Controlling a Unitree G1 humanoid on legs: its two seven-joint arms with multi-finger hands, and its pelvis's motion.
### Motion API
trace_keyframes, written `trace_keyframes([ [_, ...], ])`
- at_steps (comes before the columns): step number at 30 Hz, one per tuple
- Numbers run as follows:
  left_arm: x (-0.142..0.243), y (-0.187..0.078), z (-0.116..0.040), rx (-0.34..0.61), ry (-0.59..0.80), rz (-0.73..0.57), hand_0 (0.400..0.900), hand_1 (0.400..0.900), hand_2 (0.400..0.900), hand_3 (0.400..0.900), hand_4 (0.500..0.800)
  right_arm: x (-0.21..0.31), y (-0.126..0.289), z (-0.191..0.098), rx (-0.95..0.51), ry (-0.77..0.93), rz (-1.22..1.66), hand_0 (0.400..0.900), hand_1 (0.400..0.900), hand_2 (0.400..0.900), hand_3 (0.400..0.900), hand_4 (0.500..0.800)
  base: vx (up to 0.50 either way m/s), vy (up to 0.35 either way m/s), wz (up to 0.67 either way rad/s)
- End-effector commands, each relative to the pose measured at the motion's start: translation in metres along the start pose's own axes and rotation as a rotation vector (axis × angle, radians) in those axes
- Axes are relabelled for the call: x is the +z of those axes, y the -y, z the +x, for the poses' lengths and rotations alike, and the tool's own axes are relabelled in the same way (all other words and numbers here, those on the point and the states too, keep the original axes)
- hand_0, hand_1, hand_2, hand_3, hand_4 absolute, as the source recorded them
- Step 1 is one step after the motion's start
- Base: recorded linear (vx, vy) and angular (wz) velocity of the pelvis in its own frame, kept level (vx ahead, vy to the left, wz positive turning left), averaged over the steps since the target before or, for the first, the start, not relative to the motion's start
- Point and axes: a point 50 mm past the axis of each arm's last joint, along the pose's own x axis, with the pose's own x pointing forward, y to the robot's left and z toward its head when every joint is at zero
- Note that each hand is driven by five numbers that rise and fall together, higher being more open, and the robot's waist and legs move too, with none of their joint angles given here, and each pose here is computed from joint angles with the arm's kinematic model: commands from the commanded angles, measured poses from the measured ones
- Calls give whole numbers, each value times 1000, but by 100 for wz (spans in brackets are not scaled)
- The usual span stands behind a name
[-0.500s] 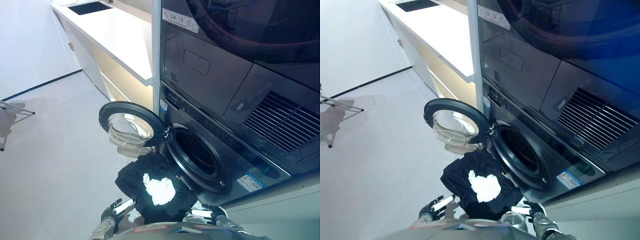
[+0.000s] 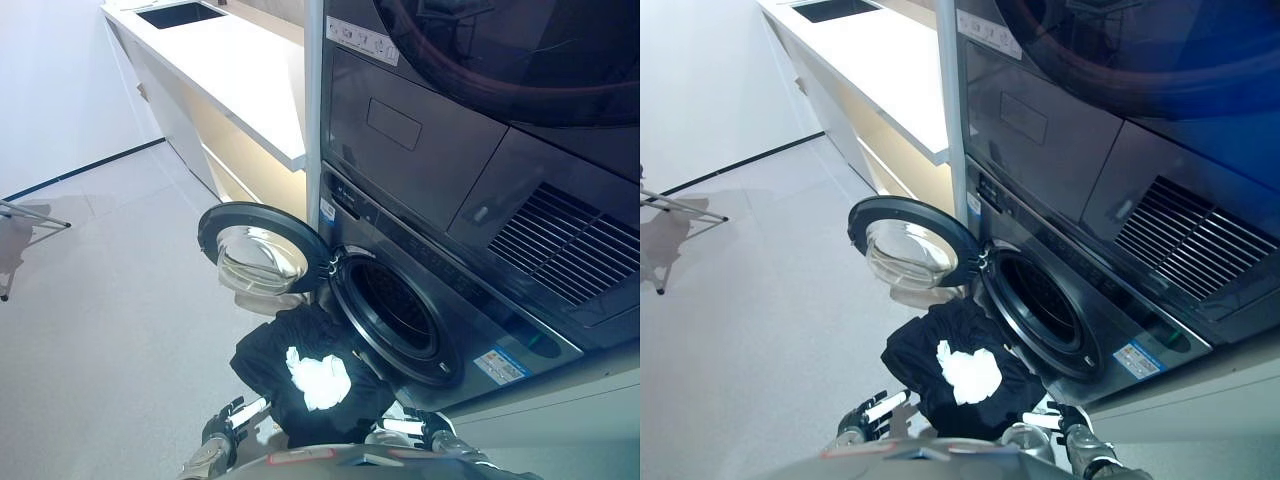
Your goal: Put the clothes in the basket into the washing machine.
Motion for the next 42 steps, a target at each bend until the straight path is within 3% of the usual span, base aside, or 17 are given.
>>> trace_keyframes([
  [1, 27, 3, 5, -19, 90, 29, 900, 900, 900, 900, 800, 37, -3, 4, 6, 70, -10, 900, 900, 900, 900, 800, 0, 0, 0],
  [7, 39, 5, 4, -18, 160, -54, 900, 900, 900, 900, 800, 60, 1, 4, -13, 162, 82, 900, 900, 900, 900, 800, 0, 0, 0],
  [9, 55, 9, 3, -31, 239, -77, 900, 900, 900, 900, 800, 85, -2, 1, 2, 262, 64, 900, 900, 900, 900, 800, -71, 13, 2],
  [12, 113, 17, -11, -90, 509, -77, 900, 900, 900, 900, 800, 157, -17, -18, 50, 550, -87, 900, 900, 900, 900, 800, -227, -12, 7],
  [15, 142, 20, -22, -105, 634, -61, 900, 900, 900, 900, 800, 190, -24, -30, 57, 660, -140, 900, 900, 900, 900, 800, -268, -36, 16],
  [18, 205, 32, -63, -190, 949, -89, 900, 900, 900, 900, 800, 254, -41, -67, 66, 901, -238, 900, 900, 900, 900, 800, -356, -61, 31],
  [19, 206, 32, -63, -190, 949, -89, 900, 900, 900, 900, 800, 255, -41, -67, 66, 902, -237, 900, 900, 900, 900, 800, -233, -68, 36],
  [23, 259, 49, -117, -265, 1257, -83, 900, 900, 900, 900, 800, 305, -55, -104, 22, 1092, -376, 900, 900, 900, 900, 800, -212, -75, 40],
  [26, 298, 65, -171, -306, 1537, -60, 900, 900, 900, 900, 800, 356, -41, -144, -131, 1245, -478, 900, 900, 900, 900, 800, -264, -64, 18],
  [27, 300, 66, -172, -305, 1542, -60, 900, 900, 900, 900, 800, 358, -41, -146, -134, 1250, -477, 900, 900, 900, 900, 800, -321, -49, 11],
  [28, 311, 72, -197, -335, 1657, -68, 900, 900, 900, 900, 800, 376, -29, -164, -223, 1304, -500, 900, 900, 900, 900, 800, -159, -19, 16],
  [29, 312, 73, -199, -336, 1662, -69, 900, 900, 900, 900, 800, 377, -29, -165, -227, 1308, -499, 900, 900, 900, 900, 800, -296, -11, 31],
  [30, 321, 79, -225, -368, 1781, -73, 900, 900, 900, 900, 800, 395, -9, -182, -353, 1339, -525, 900, 900, 900, 900, 800, -188, 31, 23],
  [32, 324, 84, -235, -390, 1823, -74, 900, 900, 900, 900, 800, 403, -3, -191, -404, 1353, -536, 900, 900, 900, 900, 800, -144, 33, 17],
  [34, 329, 95, -265, -459, 1939, -108, 900, 900, 900, 900, 800, 418, 19, -208, -559, 1350, -555, 900, 900, 900, 900, 800, -142, 64, 12],
  [38, 329, 104, -295, -538, 2052, -151, 900, 900, 900, 900, 800, 427, 38, -222, -678, 1344, -538, 900, 900, 900, 900, 800, -91, 50, 11],
  [42, 328, 108, -310, -596, 2090, -183, 900, 900, 900, 900, 800, 424, 44, -215, -685, 1284, -532, 900, 900, 900, 900, 800, -35, 20, 20],
])
